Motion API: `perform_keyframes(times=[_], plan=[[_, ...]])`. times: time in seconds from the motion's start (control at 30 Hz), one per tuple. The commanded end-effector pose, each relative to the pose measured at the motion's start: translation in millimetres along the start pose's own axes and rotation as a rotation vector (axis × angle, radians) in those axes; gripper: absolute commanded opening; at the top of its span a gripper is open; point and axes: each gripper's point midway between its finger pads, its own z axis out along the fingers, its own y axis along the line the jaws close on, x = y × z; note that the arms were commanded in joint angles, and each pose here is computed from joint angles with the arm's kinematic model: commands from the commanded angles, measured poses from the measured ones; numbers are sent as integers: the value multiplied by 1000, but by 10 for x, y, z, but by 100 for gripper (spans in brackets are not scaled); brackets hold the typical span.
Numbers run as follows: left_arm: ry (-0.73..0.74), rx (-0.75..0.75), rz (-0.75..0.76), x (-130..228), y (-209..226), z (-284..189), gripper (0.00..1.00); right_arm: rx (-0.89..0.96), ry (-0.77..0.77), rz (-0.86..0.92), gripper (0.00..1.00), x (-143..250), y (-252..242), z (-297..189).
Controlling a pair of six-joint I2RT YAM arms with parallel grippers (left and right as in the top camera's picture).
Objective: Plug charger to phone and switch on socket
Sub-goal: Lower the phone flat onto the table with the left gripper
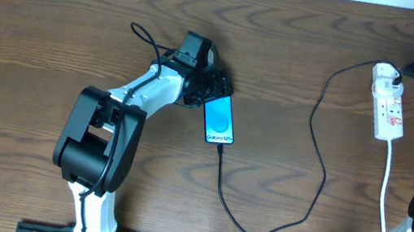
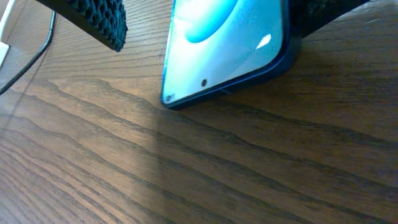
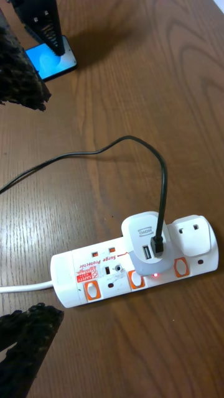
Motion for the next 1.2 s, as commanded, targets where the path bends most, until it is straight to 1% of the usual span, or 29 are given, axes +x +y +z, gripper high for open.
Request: perform_keyframes(times=[0.0,0.47,0.63,0.93,1.07,1.17], plan=[[50,-218,-67,244,665,249,75,-14,-7,-2,99,-13,54,-26],[38,-231,-57,208,681,177,75,-14,-6,-3,99,-12,54,-26],[-33,-321,-55,80,767,-99,75,-14,-6,-3,99,-12,54,-26],[-105,-271,128,-51,467,-567,75,-14,-7,-3,99,-13,53,-26],[-136,-255,171,-67,357,-769,75,-8,-6,-2,99,-12,43,-27],[-160,-239,195,-80,276,-899,75,29,-10,-5,99,-24,-21,-28]])
